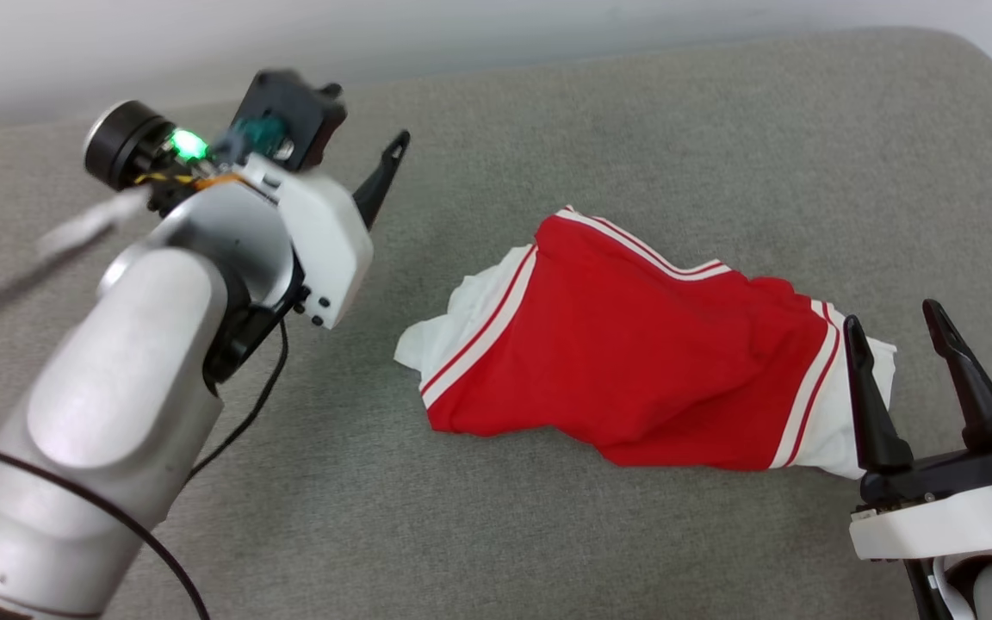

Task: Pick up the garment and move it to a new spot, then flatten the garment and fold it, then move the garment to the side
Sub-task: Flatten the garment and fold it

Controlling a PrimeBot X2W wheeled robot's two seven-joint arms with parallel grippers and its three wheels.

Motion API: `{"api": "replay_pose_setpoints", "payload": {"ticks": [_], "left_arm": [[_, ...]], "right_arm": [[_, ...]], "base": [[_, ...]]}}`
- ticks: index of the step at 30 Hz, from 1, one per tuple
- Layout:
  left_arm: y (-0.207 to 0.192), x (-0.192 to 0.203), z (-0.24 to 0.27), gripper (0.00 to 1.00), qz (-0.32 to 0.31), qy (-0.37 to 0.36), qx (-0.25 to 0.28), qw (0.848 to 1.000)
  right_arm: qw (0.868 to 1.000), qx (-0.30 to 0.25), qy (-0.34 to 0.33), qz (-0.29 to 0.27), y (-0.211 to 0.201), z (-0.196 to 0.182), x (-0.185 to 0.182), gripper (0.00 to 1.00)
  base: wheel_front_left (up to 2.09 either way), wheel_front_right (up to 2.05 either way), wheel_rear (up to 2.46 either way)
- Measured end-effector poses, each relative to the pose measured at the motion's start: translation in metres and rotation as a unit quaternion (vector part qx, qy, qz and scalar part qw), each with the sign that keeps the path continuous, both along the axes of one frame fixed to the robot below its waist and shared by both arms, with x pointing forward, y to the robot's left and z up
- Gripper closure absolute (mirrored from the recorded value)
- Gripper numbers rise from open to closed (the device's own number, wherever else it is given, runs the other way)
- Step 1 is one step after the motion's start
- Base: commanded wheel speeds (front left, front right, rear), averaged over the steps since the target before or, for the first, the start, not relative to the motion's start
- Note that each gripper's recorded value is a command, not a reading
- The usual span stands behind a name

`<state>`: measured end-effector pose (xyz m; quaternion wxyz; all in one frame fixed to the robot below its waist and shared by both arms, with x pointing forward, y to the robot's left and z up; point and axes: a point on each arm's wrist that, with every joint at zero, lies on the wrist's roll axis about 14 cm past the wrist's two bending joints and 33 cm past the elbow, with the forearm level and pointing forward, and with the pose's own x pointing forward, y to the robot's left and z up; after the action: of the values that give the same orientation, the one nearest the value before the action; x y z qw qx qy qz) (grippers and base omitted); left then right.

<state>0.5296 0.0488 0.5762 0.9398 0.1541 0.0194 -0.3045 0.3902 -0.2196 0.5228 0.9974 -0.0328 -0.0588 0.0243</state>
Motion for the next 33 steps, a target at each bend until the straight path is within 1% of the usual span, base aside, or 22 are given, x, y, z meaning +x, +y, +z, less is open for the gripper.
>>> {"api": "replay_pose_setpoints", "payload": {"ticks": [3,6,9,11,15,19,25,27,30,31,32,33], "left_arm": [[-0.012,0.001,-0.027,0.0,-0.024,0.102,0.032,0.994],[-0.019,0.004,-0.04,0.0,-0.043,0.163,0.069,0.983],[-0.025,0.001,-0.062,0.0,-0.065,0.223,0.115,0.966],[-0.031,-0.002,-0.074,0.0,-0.082,0.254,0.136,0.954],[-0.035,-0.005,-0.102,0.0,-0.104,0.304,0.192,0.927],[-0.038,-0.014,-0.136,0.0,-0.126,0.351,0.246,0.895],[-0.044,-0.028,-0.181,0.0,-0.154,0.404,0.281,0.857],[-0.045,-0.033,-0.192,0.0,-0.163,0.413,0.292,0.847],[-0.046,-0.034,-0.198,0.0,-0.169,0.416,0.301,0.841],[-0.045,-0.034,-0.199,0.76,-0.17,0.415,0.303,0.841],[-0.046,-0.035,-0.198,1.0,-0.172,0.413,0.301,0.842],[-0.047,-0.034,-0.197,1.0,-0.173,0.41,0.296,0.845]], "right_arm": [[1.0,-0.003,0.01,0.0,0.002,-0.008,0.001,0.0],[1.0,-0.007,0.018,0.003,0.004,-0.014,0.005,0.0],[1.0,-0.013,0.017,0.004,0.005,-0.015,0.012,0.0],[1.0,-0.014,0.018,0.005,0.005,-0.016,0.017,0.0],[1.0,-0.021,0.017,0.008,0.006,-0.018,0.026,0.0],[0.999,-0.022,0.022,0.01,0.008,-0.023,0.033,0.0],[0.999,-0.024,0.031,0.006,0.007,-0.03,0.038,0.0],[0.999,-0.025,0.035,0.004,0.007,-0.033,0.038,0.0],[0.999,-0.027,0.04,0.0,0.005,-0.035,0.038,0.0],[0.999,-0.027,0.041,-0.001,0.004,-0.036,0.037,0.0],[0.999,-0.027,0.041,-0.001,0.004,-0.036,0.038,0.0],[0.999,-0.026,0.04,-0.002,0.004,-0.036,0.038,0.0]], "base": [[0.0,0.0,0.0],[0.0,0.0,0.0],[0.0,0.0,0.0],[0.0,0.0,0.0],[0.0,0.0,0.0],[0.0,0.0,0.0],[0.0,0.0,0.0],[0.0,0.0,0.0],[0.0,0.0,0.0],[0.0,0.0,0.0],[0.0,0.0,0.0],[0.0,0.0,0.0]]}}
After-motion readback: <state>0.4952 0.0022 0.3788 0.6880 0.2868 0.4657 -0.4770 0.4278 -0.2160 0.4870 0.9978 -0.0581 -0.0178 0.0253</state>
